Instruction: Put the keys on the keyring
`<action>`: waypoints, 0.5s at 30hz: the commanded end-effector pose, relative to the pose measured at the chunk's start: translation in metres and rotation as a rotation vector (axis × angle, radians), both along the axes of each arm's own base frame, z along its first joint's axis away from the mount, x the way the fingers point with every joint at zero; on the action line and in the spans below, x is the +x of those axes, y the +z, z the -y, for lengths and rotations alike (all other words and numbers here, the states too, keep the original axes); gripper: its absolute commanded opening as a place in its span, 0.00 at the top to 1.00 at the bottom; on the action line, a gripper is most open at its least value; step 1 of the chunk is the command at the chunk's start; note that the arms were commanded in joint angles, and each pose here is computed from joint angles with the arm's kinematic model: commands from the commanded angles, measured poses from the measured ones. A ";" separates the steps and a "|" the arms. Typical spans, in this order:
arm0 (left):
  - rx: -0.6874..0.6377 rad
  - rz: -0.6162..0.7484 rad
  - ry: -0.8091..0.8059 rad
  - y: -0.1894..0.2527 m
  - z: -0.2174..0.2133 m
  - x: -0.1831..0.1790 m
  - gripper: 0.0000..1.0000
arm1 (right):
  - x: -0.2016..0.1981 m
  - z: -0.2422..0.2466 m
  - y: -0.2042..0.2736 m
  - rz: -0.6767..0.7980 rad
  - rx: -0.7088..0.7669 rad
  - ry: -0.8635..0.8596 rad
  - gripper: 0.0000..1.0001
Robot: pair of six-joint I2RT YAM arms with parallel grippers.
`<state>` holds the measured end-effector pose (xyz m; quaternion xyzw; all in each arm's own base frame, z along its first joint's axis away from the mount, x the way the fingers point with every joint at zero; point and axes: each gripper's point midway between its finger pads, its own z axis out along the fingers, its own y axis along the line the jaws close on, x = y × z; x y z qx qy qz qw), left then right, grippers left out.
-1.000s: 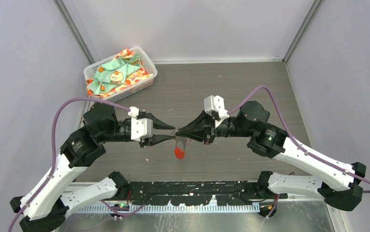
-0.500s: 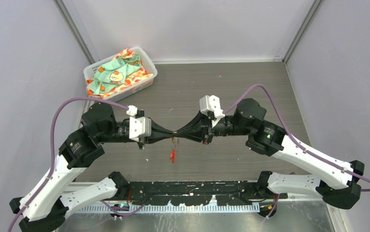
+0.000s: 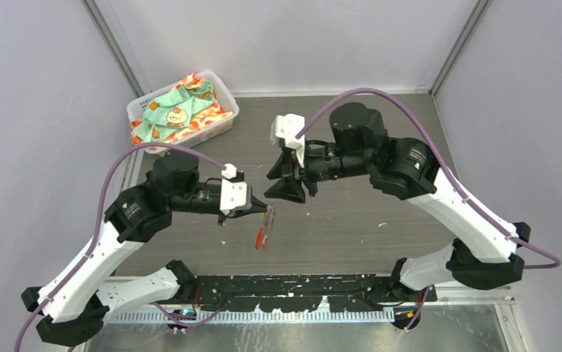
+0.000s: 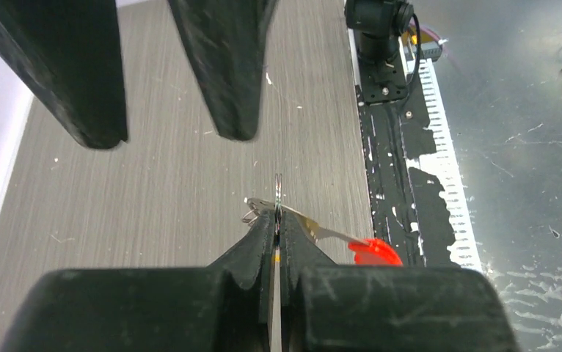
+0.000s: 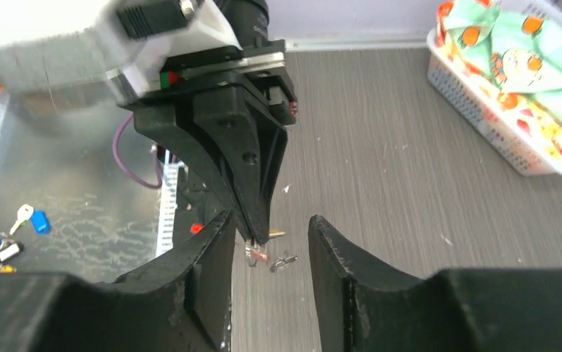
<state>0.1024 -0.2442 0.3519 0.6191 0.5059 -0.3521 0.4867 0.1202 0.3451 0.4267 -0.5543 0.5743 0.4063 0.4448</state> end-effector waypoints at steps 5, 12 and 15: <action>0.014 0.046 0.021 0.022 0.004 0.012 1.00 | -0.013 0.016 -0.034 -0.042 -0.240 0.090 0.58; -0.005 0.021 0.029 0.025 0.005 0.010 0.99 | -0.013 0.014 -0.041 -0.043 -0.236 0.097 0.68; -0.003 0.018 0.012 0.024 0.005 0.008 0.99 | -0.008 0.012 -0.038 -0.015 -0.208 0.076 0.74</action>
